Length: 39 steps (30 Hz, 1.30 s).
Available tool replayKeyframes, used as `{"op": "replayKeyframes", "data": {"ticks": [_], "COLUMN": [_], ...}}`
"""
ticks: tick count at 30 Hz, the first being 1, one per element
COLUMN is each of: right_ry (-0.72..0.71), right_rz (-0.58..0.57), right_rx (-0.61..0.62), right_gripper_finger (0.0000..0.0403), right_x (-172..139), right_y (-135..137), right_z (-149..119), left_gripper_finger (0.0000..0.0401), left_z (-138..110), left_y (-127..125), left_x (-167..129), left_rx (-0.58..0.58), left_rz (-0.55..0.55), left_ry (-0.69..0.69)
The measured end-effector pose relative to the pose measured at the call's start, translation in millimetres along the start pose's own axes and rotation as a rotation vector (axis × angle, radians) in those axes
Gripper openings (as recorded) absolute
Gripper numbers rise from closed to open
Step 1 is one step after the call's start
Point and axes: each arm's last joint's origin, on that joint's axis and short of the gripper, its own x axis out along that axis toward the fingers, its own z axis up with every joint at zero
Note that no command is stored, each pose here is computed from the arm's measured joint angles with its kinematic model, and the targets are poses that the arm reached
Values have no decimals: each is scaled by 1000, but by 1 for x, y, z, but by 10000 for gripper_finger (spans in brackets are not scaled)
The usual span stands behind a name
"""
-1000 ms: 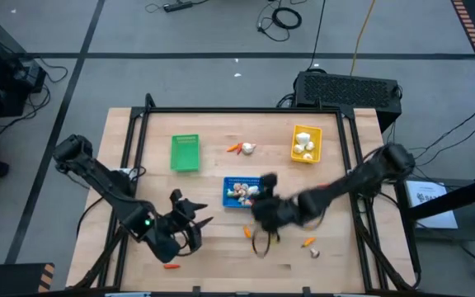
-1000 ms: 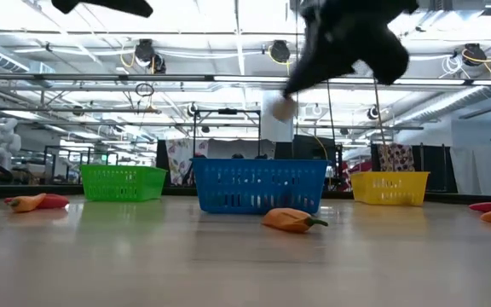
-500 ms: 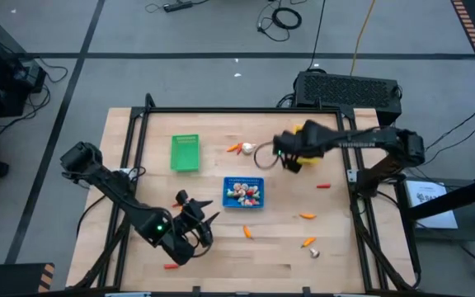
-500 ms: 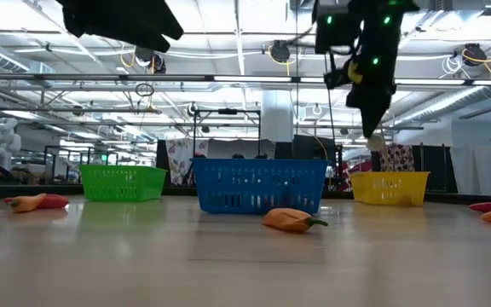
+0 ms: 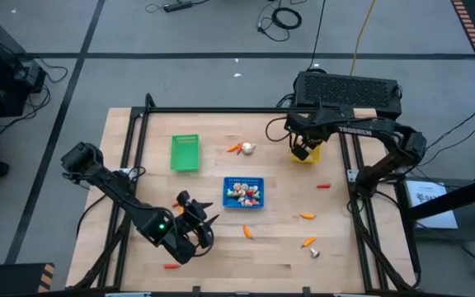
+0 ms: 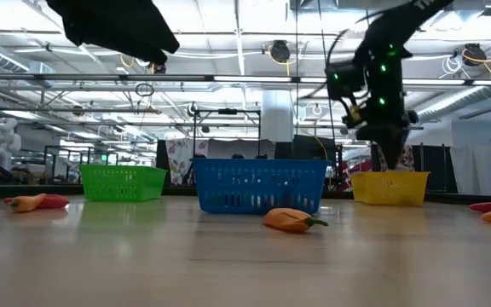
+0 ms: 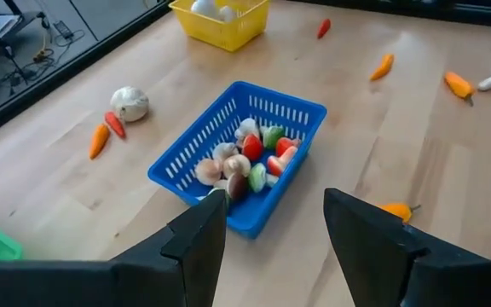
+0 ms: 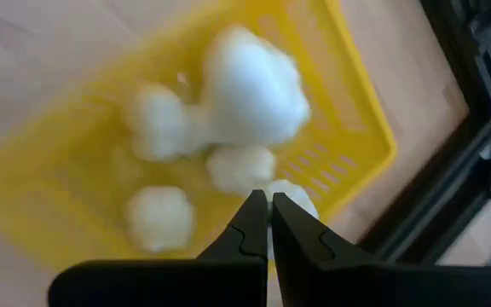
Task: Sort produce into baskets
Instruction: Put the white garlic into the yellow bin
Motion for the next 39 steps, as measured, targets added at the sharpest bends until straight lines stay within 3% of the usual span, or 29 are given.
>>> {"op": "replayKeyframes", "data": {"ticks": [7, 22, 39], "right_ry": [-39, -80, -61], "right_rz": [-35, -60, -123], "right_rx": [7, 13, -11], "right_gripper_finger": [0, 4, 102], "right_x": [24, 27, 27], "right_y": [-6, -12, -14], "right_z": [-2, 3, 0], "left_gripper_finger": [206, 205, 205], "left_z": [0, 2, 1], "left_y": [1, 4, 5], "left_x": [0, 5, 5], "left_rx": [8, 1, 19], "left_rz": [7, 23, 27], "left_ry": [4, 7, 21]}}
